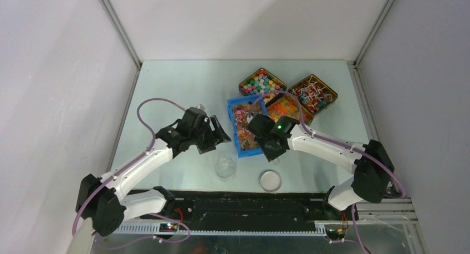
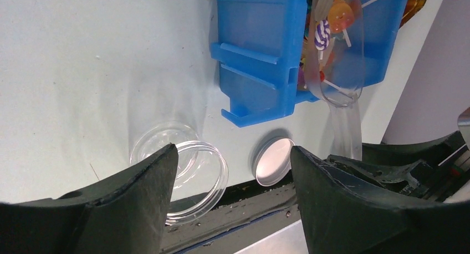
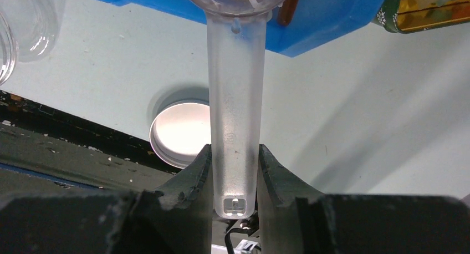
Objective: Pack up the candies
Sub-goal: Scoop the fake candies from the storage box.
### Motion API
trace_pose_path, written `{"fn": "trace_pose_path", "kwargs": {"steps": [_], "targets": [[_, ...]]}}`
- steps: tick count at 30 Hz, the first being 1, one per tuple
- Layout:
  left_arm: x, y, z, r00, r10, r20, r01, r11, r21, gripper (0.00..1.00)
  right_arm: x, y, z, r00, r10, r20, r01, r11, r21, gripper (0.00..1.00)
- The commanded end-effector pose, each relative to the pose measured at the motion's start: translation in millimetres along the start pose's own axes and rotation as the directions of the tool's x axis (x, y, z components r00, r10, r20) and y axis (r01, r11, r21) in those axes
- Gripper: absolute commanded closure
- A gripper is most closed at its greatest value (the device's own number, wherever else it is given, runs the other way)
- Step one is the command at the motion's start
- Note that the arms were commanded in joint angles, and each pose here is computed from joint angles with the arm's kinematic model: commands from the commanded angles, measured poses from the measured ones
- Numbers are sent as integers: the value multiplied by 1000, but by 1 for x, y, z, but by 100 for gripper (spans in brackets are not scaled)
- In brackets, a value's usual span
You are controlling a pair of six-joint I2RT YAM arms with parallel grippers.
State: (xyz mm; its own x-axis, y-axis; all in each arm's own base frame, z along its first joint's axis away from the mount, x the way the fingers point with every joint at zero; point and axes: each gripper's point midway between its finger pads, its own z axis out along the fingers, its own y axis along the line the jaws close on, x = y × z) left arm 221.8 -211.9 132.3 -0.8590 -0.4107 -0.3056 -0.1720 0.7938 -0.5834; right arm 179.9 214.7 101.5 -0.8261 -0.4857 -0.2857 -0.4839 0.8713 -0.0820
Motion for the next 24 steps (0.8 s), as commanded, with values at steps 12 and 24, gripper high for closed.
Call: {"fn": "trace_pose_path", "kwargs": {"steps": [12,24], "targets": [[-4,1,-11,999,47,13,-47,999,24,20,24,-12,-32,1000,-14,25,13,999,35,100],[6,20,-15,993,117,-1,-117,993,-9,20,54,-5,-56,999,-41,2,41,999,18,100]]}}
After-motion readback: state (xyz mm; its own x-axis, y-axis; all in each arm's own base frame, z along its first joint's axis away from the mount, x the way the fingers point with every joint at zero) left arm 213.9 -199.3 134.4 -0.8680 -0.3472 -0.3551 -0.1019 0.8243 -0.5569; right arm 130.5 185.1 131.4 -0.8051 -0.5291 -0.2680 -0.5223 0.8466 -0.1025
